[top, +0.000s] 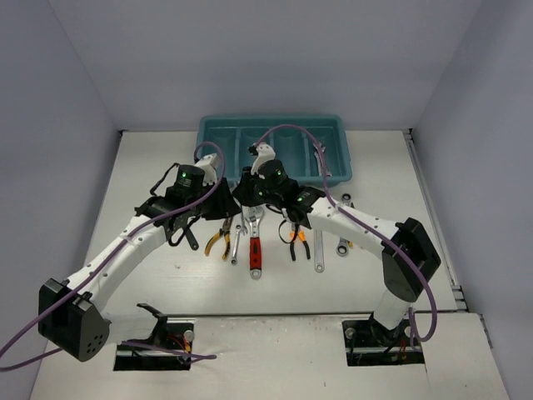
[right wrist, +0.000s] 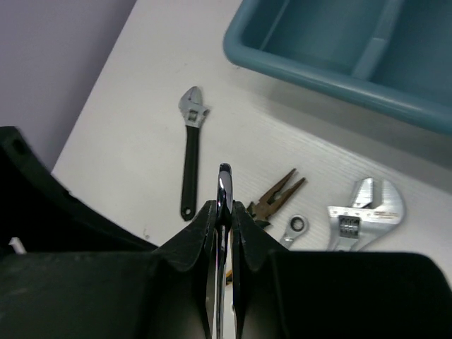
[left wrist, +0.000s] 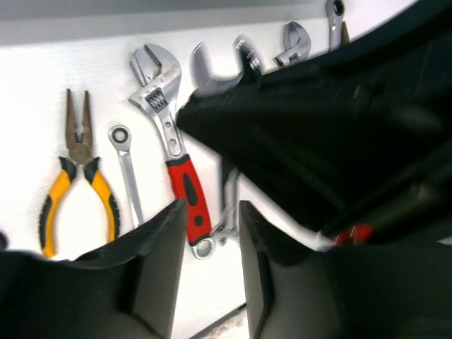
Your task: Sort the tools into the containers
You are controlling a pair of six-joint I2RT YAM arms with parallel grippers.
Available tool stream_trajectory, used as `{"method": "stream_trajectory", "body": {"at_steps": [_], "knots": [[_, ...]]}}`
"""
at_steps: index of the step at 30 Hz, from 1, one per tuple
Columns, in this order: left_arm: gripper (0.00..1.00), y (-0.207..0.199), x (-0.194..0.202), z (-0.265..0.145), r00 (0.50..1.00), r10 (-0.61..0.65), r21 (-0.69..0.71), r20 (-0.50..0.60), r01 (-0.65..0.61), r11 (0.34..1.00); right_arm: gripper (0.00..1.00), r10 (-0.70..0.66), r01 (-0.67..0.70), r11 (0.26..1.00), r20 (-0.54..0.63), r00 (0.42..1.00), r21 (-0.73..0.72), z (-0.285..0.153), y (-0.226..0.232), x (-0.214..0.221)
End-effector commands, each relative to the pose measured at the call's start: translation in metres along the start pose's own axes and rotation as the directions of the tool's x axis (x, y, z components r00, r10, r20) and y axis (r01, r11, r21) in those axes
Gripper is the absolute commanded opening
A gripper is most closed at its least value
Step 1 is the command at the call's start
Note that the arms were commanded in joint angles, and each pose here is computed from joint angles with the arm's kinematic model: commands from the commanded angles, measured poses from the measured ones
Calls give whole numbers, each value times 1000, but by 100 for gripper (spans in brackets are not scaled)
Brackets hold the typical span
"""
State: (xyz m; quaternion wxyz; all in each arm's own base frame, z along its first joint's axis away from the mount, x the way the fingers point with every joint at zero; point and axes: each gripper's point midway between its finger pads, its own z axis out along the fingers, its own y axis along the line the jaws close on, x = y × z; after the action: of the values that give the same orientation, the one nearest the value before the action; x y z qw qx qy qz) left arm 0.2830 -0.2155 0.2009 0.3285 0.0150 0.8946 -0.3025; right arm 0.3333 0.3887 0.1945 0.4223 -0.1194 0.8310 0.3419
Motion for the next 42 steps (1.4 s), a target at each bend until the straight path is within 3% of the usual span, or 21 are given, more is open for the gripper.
{"method": "stream_trajectory", "body": {"at_steps": [1, 3, 5, 8, 11, 16, 25, 30, 35, 38, 42], "knots": [[54, 8, -24, -13, 994, 53, -84, 100, -44, 995, 0, -75, 60, 994, 179, 981, 89, -30, -36, -78], [67, 23, -21, -17, 994, 62, -163, 93, -47, 986, 0, -128, 93, 979, 190, 973, 182, -41, -71, -100], [72, 39, -18, -22, 994, 65, -239, 88, -43, 970, 0, -233, 165, 935, 195, 953, 314, -54, -108, -125], [74, 51, -13, -29, 994, 75, -294, 77, -49, 955, 0, -315, 177, 841, 197, 928, 510, -77, -167, -158], [74, 62, -6, -33, 995, 87, -340, 55, -63, 938, 0, -338, 174, 776, 167, 926, 607, -83, -219, -175], [74, 75, 8, -35, 996, 92, -386, -8, -88, 918, 0, -337, 138, 714, 165, 927, 686, -75, -281, -207], [74, 81, 19, -42, 997, 72, -404, -41, -82, 911, 4, -266, 116, 696, 104, 958, 709, -5, -352, -186], [74, 84, 21, -46, 997, 67, -415, -39, -78, 906, 21, -225, 89, 732, 117, 967, 676, 11, -352, -178], [74, 85, 21, -46, 997, 71, -422, -44, -83, 903, 39, -238, 70, 735, 160, 958, 674, -14, -332, -197], [74, 84, 17, -45, 996, 74, -426, -44, -86, 900, 42, -234, 34, 724, 199, 952, 689, -48, -317, -206], [74, 81, 10, -40, 995, 82, -422, -53, -97, 901, 43, -179, -24, 731, 224, 958, 682, -92, -296, -186]]}}
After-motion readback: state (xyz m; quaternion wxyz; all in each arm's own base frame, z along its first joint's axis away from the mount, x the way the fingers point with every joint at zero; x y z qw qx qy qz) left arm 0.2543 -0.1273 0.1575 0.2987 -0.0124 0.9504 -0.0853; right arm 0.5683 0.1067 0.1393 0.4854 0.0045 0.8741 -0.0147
